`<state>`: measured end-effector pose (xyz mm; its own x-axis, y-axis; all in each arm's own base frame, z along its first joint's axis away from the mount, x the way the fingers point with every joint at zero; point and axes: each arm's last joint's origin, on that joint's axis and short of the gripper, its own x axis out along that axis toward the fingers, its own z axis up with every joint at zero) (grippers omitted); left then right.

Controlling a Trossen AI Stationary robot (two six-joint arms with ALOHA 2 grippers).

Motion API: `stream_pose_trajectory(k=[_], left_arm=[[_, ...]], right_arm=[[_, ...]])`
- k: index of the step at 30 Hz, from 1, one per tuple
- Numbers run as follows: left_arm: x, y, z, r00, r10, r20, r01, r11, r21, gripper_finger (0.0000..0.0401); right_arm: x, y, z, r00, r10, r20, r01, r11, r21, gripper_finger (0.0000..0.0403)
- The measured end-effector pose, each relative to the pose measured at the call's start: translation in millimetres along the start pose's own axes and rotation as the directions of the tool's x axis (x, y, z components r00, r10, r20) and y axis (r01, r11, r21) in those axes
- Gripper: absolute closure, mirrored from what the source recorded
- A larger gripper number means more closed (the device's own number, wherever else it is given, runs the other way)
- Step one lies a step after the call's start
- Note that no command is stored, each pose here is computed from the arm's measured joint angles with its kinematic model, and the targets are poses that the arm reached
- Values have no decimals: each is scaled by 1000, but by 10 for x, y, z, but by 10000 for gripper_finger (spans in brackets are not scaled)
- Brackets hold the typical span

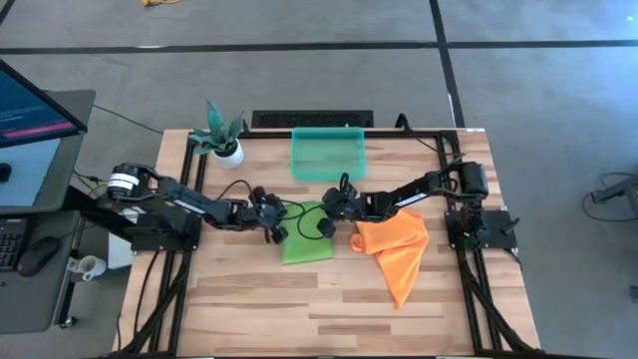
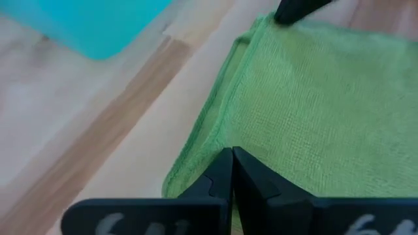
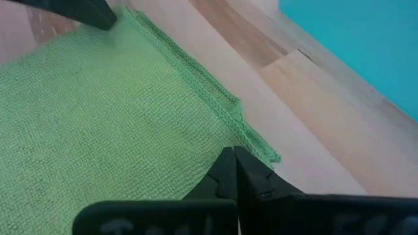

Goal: Roll towel into tight, uniform cylinder
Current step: Roll the green microfiber towel

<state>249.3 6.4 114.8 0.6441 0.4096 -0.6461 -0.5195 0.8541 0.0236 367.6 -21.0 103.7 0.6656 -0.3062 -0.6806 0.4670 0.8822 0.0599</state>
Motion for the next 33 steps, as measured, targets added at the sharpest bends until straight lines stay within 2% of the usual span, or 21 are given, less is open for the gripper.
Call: stream_pose_trajectory(k=[7, 10, 13, 17, 21, 26, 33], left_arm=[[-144, 43, 43, 1000, 11, -16, -11, 1000, 12, 401], [-232, 17, 61, 999, 30, 11, -31, 999, 18, 401], [-336, -55, 87, 999, -3, 51, 0, 998, 69, 401], [-502, -163, 119, 992, -64, 105, 54, 994, 96, 401], [-728, -279, 152, 972, -153, 175, 122, 977, 177, 401], [-1054, -416, 185, 927, -214, 309, 145, 962, 232, 401], [-1372, -663, 190, 847, -320, 424, 168, 918, 358, 401]], right_arm=[[-18, -4, 11, 1000, -3, -1, 3, 1000, -24, 390], [-67, -3, 55, 1000, 0, 9, 0, 1000, -24, 385], [-181, -4, 107, 1000, 0, 0, 0, 999, -32, 382], [-435, 41, 207, 1000, 9, -3, -10, 998, -69, 385], [-794, 198, 301, 997, -5, 73, 15, 991, -132, 388], [-1246, 448, 307, 985, -8, 171, 49, 969, -240, 383], [-1687, 688, 241, 966, 40, 255, 39, 955, -295, 384]])
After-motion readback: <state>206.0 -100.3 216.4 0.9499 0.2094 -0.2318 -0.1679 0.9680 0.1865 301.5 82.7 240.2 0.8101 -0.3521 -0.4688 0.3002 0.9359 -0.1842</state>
